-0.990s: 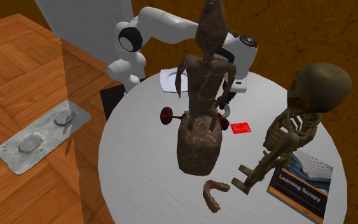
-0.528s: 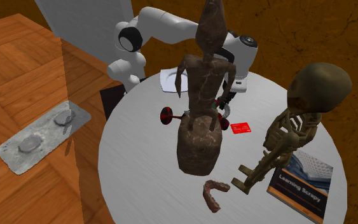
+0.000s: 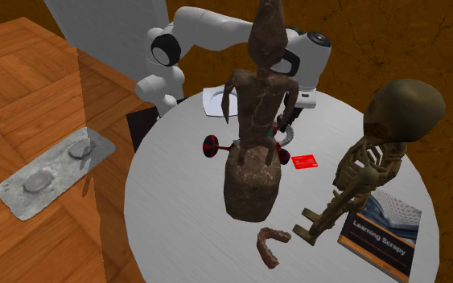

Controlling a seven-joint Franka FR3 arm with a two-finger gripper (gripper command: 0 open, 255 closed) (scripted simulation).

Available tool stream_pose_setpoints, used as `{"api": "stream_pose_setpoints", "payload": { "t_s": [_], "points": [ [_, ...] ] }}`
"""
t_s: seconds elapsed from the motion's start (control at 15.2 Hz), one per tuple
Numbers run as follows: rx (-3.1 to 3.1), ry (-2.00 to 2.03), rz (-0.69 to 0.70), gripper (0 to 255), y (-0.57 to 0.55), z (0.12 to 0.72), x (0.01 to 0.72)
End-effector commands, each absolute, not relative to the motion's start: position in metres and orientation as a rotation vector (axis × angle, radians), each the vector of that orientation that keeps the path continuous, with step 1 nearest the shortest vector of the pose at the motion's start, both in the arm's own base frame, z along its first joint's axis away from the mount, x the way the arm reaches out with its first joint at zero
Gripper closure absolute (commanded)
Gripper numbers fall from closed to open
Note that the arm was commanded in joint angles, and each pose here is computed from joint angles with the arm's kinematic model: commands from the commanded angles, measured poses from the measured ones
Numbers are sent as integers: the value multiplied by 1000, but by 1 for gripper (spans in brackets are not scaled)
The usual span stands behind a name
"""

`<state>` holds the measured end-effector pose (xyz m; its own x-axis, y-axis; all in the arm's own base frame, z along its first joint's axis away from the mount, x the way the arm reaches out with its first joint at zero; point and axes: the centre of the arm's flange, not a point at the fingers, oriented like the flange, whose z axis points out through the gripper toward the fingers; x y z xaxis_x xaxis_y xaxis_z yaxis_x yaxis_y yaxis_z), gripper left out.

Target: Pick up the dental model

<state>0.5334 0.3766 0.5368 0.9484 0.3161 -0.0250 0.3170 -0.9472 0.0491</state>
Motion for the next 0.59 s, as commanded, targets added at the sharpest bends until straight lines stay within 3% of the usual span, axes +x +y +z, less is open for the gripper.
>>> {"api": "stream_pose_setpoints", "payload": {
  "t_s": [0.0,0.53],
  "points": [
    [3049,496,-26,255,376,547,532],
    [3049,496,-26,255,376,580,532]
  ]
}}
